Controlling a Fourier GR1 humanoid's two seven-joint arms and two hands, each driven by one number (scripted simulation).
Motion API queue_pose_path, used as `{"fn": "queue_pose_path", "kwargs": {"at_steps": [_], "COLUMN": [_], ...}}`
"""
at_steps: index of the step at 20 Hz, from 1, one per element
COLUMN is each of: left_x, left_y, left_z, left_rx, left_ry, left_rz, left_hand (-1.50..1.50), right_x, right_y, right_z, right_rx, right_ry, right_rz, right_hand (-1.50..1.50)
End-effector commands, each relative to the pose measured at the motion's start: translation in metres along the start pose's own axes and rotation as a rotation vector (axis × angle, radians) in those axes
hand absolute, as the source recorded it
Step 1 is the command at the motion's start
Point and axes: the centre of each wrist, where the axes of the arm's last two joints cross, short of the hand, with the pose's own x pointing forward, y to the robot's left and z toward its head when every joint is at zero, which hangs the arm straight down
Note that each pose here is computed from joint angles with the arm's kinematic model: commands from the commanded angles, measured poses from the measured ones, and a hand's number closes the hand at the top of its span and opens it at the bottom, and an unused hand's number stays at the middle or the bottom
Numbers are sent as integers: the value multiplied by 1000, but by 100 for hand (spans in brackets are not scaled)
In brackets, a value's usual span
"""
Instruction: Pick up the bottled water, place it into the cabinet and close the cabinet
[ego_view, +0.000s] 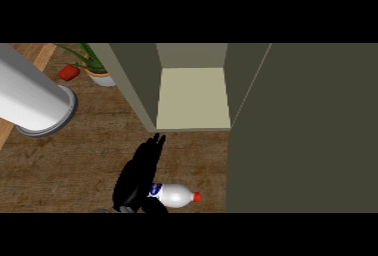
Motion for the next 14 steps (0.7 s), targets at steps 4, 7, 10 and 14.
{"fn": "queue_pose_path", "kwargs": {"at_steps": [4, 7, 10, 14], "left_x": [-57, -72, -104, -129], "left_y": [16, 3, 19, -7], "left_z": [-12, -18, -27, -28], "left_rx": [-47, -97, -85, -124], "left_ry": [15, 10, 26, -6], "left_rz": [43, 59, 61, 105], "left_hand": [-150, -150, -150, -150], "right_x": [37, 38, 34, 31], "right_y": [-1, 7, 0, -2], "right_z": [6, 4, 10, 10], "right_rx": [21, 5, 28, 11], "right_ry": [-40, -55, -43, -59], "right_rz": [94, 75, 85, 79], "right_hand": [-150, -150, -150, -150]}}
